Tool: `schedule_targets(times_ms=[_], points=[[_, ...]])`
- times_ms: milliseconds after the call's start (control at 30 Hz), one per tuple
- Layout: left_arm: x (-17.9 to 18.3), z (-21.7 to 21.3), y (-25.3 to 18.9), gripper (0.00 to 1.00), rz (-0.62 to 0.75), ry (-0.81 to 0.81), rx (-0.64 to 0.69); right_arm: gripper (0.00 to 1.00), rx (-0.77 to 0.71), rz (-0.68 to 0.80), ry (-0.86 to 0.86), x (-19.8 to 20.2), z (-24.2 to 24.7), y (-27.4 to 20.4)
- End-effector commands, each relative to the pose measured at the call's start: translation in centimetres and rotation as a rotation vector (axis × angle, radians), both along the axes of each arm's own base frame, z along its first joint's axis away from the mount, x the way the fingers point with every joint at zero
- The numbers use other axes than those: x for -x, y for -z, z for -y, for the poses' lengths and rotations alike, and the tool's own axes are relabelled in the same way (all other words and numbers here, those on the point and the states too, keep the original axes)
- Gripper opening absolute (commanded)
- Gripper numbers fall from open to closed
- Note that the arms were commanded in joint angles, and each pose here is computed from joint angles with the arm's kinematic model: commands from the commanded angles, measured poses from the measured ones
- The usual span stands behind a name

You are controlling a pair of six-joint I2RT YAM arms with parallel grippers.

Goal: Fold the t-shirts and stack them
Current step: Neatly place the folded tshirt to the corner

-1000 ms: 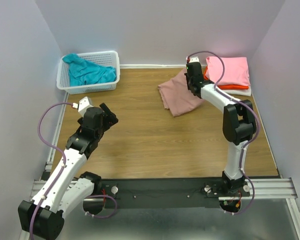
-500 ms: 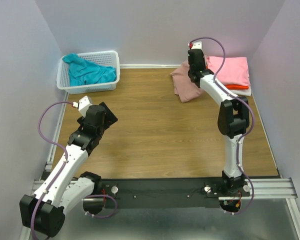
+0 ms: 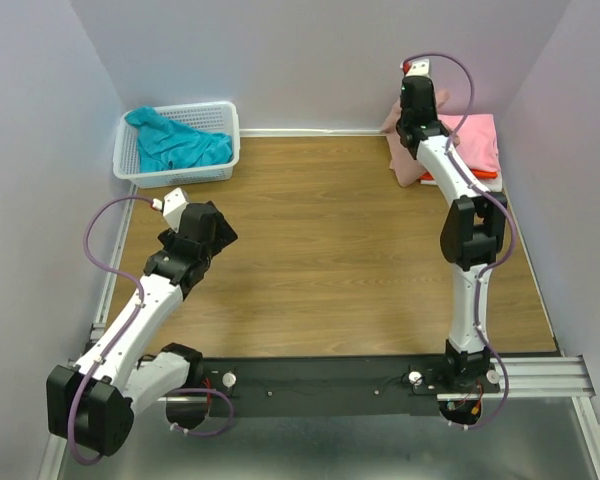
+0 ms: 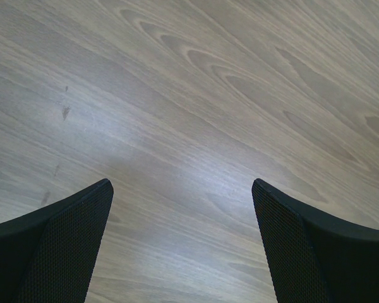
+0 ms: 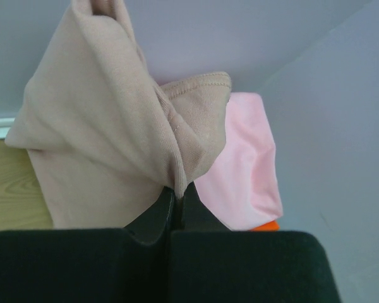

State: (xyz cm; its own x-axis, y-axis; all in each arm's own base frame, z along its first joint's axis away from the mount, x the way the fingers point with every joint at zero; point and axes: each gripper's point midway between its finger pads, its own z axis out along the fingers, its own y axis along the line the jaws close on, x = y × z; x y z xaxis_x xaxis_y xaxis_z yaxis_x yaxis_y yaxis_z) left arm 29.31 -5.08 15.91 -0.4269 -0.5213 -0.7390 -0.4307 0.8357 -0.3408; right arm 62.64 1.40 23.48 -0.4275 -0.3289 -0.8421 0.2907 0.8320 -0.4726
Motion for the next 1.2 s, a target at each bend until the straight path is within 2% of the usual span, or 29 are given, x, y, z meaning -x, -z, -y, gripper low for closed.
schedule_targets(times_ms=[0,567,967,1167], points=[[-0.7,-0.6,-1.0,0.98,0.02,-0.038,-0.021,0.0,-0.005,0.091,0.062,-0.6,2.0,-3.1],[-1.0,-0.6,-1.1,0.98,0.03,-0.039,-0.022,0.0,-0.07,0.245,0.088,-0.2,4.2,-9.7],[-1.1,-0.5,-0.6,0.98,0.014,-0.032,-0.028,0.01,-0.124,0.244,0.207,-0.1,9.8,-7.0],[-1.3,-0.4,-0.5,0.98,0.01,-0.03,-0.027,0.0,-0.14,0.2,0.229,-0.2,12.0,-4.2]])
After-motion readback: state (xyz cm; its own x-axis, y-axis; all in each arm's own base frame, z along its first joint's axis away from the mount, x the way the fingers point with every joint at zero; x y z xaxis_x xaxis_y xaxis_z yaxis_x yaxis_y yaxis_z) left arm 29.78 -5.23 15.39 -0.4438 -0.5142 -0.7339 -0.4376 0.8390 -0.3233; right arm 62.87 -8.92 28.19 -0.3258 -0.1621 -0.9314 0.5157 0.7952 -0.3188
